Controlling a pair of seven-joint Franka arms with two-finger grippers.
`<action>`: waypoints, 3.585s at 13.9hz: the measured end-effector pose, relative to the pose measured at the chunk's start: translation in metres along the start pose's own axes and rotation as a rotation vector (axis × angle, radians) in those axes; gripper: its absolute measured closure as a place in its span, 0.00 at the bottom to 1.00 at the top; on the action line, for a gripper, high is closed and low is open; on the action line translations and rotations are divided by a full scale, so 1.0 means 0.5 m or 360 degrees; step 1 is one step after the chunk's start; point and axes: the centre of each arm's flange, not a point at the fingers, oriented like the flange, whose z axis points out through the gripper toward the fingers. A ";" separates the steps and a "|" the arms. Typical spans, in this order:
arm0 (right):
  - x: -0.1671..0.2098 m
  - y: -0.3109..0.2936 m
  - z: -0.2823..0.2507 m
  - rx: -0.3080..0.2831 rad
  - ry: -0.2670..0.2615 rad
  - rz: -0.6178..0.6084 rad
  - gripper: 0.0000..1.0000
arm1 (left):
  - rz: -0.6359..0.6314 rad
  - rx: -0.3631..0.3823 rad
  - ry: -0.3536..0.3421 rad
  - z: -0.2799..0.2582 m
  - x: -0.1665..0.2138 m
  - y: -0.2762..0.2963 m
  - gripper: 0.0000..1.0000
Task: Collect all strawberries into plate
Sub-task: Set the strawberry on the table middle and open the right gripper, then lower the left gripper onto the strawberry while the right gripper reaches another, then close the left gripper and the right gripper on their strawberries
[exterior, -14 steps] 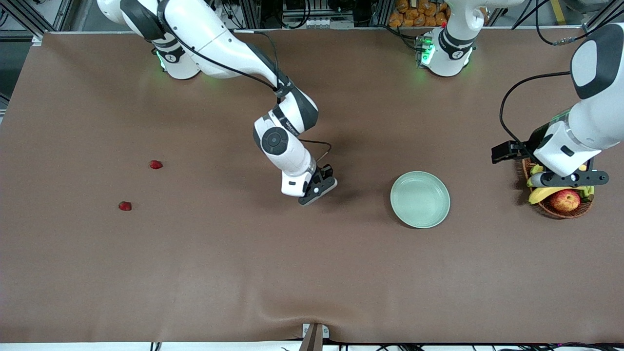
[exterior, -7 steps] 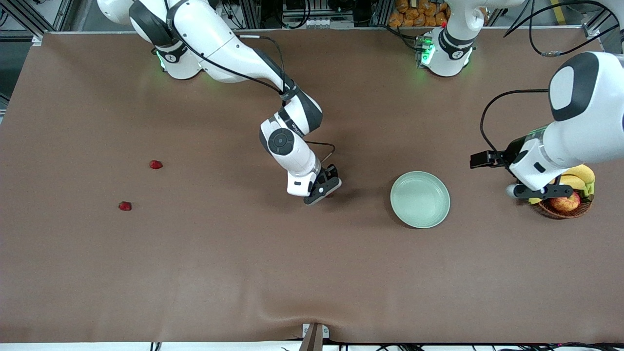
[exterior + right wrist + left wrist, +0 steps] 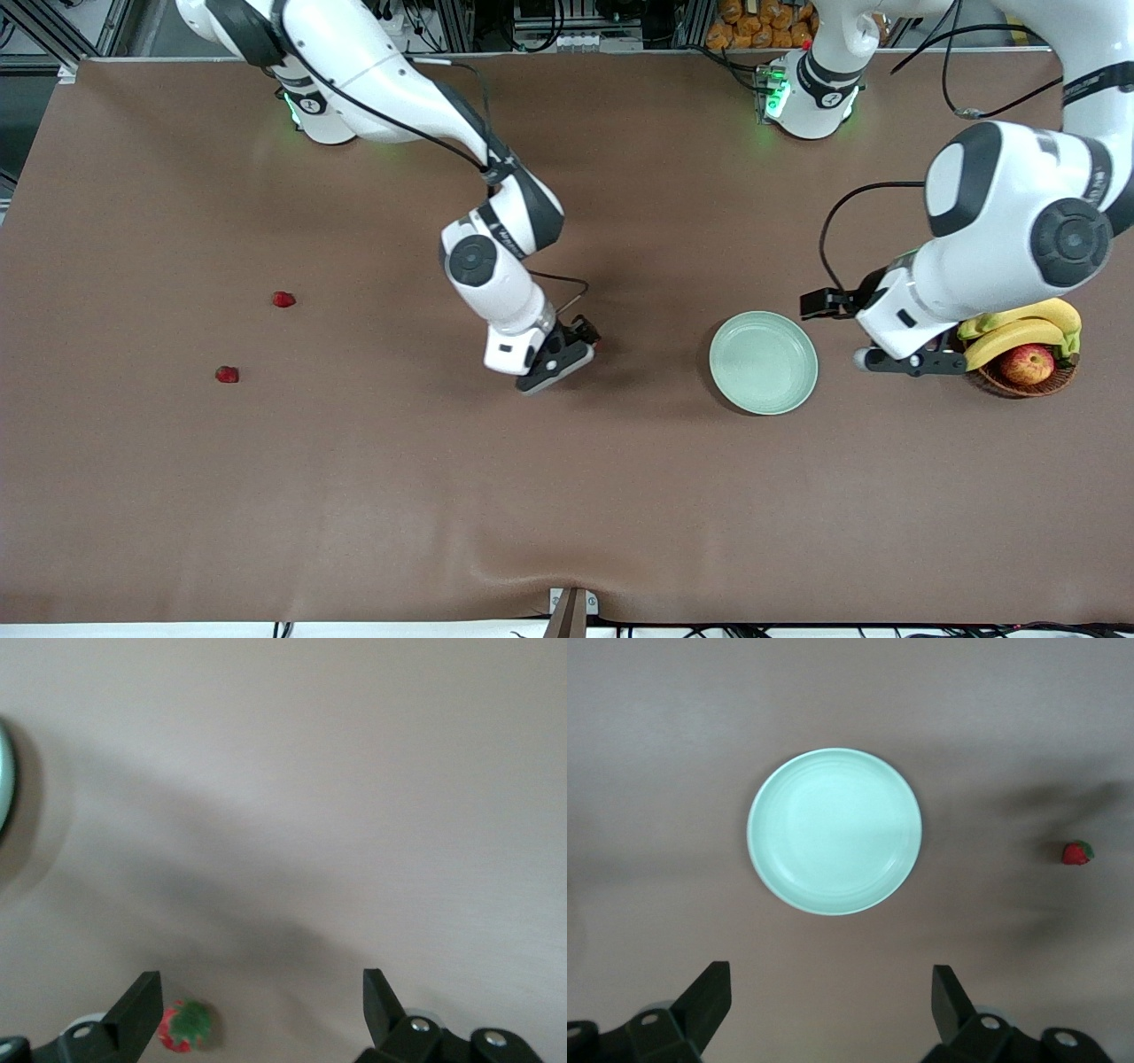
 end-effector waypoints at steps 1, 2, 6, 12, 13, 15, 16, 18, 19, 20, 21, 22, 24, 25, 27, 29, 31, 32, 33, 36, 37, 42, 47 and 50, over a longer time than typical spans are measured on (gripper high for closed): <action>-0.003 0.055 -0.036 -0.0021 -0.0007 0.0060 0.00 | 0.0002 0.0002 0.0013 0.012 0.004 0.021 0.00; -0.013 0.112 -0.067 -0.0045 -0.0019 0.0124 0.00 | 0.0003 0.0003 0.0026 0.023 0.007 0.039 0.00; -0.082 0.275 -0.170 -0.0113 -0.0214 0.0329 0.00 | 0.0029 0.0017 0.0030 0.067 0.012 0.124 0.00; -0.169 0.490 -0.311 -0.0270 -0.0667 0.0546 0.00 | -0.0026 0.0123 0.0084 0.172 -0.006 0.293 0.00; -0.186 0.520 -0.328 -0.0305 -0.0723 0.0571 0.00 | -0.0019 0.0121 0.0093 0.182 -0.003 0.306 0.00; -0.220 0.582 -0.353 -0.0361 -0.0784 0.0620 0.00 | 0.0001 0.0117 0.0106 0.196 0.005 0.327 0.00; -0.242 0.611 -0.358 -0.0361 -0.0807 0.0638 0.00 | 0.0011 0.0114 0.0114 0.203 0.011 0.337 0.00; -0.296 0.670 -0.354 -0.0339 -0.0868 0.0669 0.00 | 0.0054 0.0112 0.0172 0.216 0.019 0.367 0.00; -0.325 0.697 -0.349 -0.0322 -0.0899 0.0682 0.00 | 0.0094 0.0135 0.0203 0.229 0.017 0.385 0.00; -0.351 0.721 -0.345 -0.0306 -0.0924 0.0695 0.00 | 0.0129 0.0157 0.0225 0.247 0.012 0.408 0.00; -0.372 0.741 -0.343 -0.0291 -0.0941 0.0701 0.00 | 0.0143 0.0164 0.0239 0.271 0.006 0.433 0.00; -0.389 0.757 -0.341 -0.0278 -0.0950 0.0697 0.00 | 0.0140 0.0162 0.0249 0.297 0.002 0.453 0.00; -0.416 0.784 -0.334 -0.0266 -0.0923 0.0653 0.00 | 0.0132 0.0149 0.0271 0.350 0.006 0.474 0.00; -0.432 0.795 -0.325 -0.0267 -0.0899 0.0622 0.00 | 0.0140 0.0145 0.0275 0.372 0.008 0.481 0.00; -0.470 0.814 -0.303 -0.0283 -0.0850 0.0585 0.00 | 0.0153 0.0131 0.0293 0.411 0.000 0.515 0.00; -0.500 0.821 -0.285 -0.0293 -0.0831 0.0564 0.00 | 0.0143 0.0098 0.0334 0.443 -0.006 0.552 0.00; -0.514 0.823 -0.276 -0.0286 -0.0844 0.0547 0.00 | 0.0153 0.0066 0.0360 0.473 -0.005 0.581 0.00; -0.517 0.823 -0.271 -0.0283 -0.0853 0.0537 0.00 | 0.0147 0.0056 0.0355 0.488 -0.007 0.594 0.00; -0.519 0.823 -0.266 -0.0281 -0.0860 0.0524 0.00 | 0.0143 0.0054 0.0345 0.503 -0.012 0.605 0.00; -0.525 0.829 -0.240 -0.0316 -0.0842 0.0503 0.00 | 0.0120 0.0066 0.0313 0.541 -0.029 0.624 0.11; -0.528 0.832 -0.227 -0.0329 -0.0837 0.0501 0.00 | 0.0107 0.0070 0.0303 0.554 -0.036 0.630 0.11; -0.544 0.830 -0.183 -0.0261 -0.0817 0.0627 0.00 | 0.0084 0.0081 0.0284 0.580 -0.057 0.650 0.26; -0.554 0.825 -0.179 -0.0213 -0.0875 0.0588 0.00 | 0.0078 0.0103 0.0262 0.598 -0.060 0.639 0.31; -0.558 0.825 -0.176 -0.0210 -0.0886 0.0590 0.00 | 0.0078 0.0105 0.0260 0.600 -0.060 0.639 0.36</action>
